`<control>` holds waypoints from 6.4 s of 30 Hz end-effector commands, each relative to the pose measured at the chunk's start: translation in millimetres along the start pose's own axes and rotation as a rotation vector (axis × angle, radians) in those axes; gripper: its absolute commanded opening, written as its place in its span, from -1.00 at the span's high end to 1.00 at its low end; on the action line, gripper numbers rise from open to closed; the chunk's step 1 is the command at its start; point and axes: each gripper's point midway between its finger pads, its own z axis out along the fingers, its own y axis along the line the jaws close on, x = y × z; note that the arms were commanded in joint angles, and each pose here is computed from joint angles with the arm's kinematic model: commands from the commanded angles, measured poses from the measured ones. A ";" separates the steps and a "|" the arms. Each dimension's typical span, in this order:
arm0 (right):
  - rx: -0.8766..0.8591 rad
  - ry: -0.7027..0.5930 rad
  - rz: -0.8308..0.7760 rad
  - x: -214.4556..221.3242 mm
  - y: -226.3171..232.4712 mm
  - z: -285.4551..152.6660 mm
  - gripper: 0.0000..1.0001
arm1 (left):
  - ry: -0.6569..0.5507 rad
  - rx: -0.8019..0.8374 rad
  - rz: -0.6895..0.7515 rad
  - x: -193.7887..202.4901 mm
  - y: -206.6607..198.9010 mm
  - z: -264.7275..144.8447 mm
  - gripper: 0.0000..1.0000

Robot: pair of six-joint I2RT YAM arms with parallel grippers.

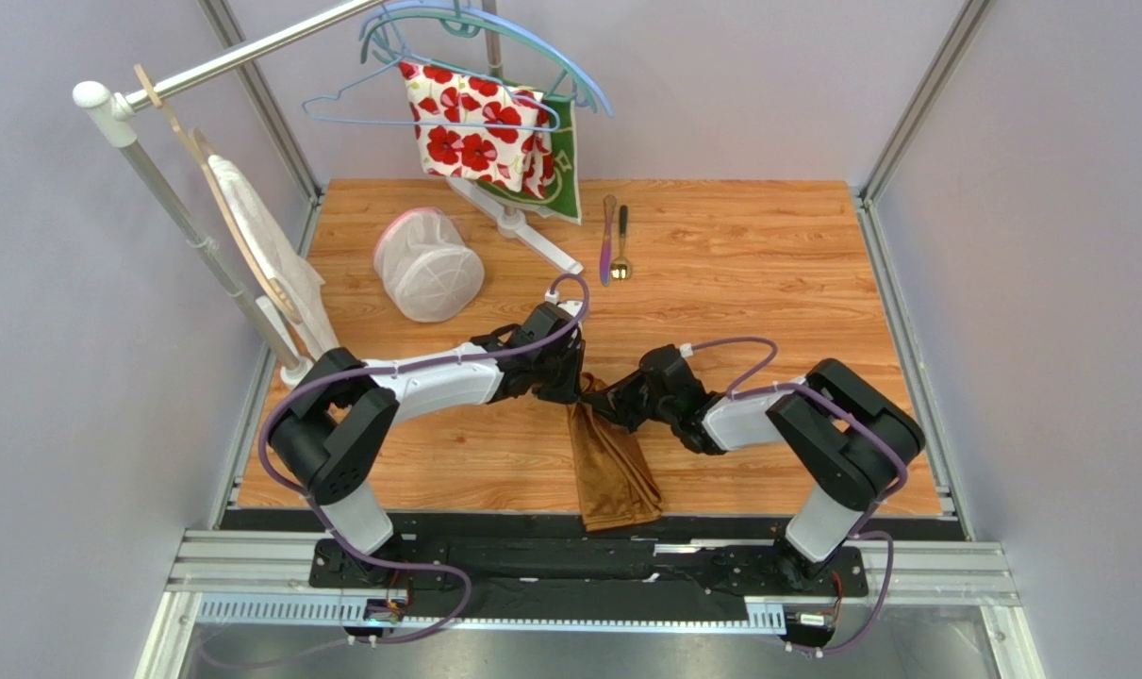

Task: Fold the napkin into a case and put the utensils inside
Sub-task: Grasp the top corner of the smaller rectangle folded napkin from the folded napkin.

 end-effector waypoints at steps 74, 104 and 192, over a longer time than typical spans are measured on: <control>-0.477 0.176 -0.641 24.9 53.0 36.5 0.39 | -0.192 0.051 -0.079 -43.4 3.8 -68.2 0.42; -0.450 0.282 -0.540 8.8 34.9 39.6 0.42 | 0.028 -0.119 -0.170 -19.6 48.0 -28.9 0.29; -0.240 0.406 -0.649 35.9 9.8 36.6 1.00 | 0.012 -0.317 -0.197 -51.3 72.4 18.5 1.00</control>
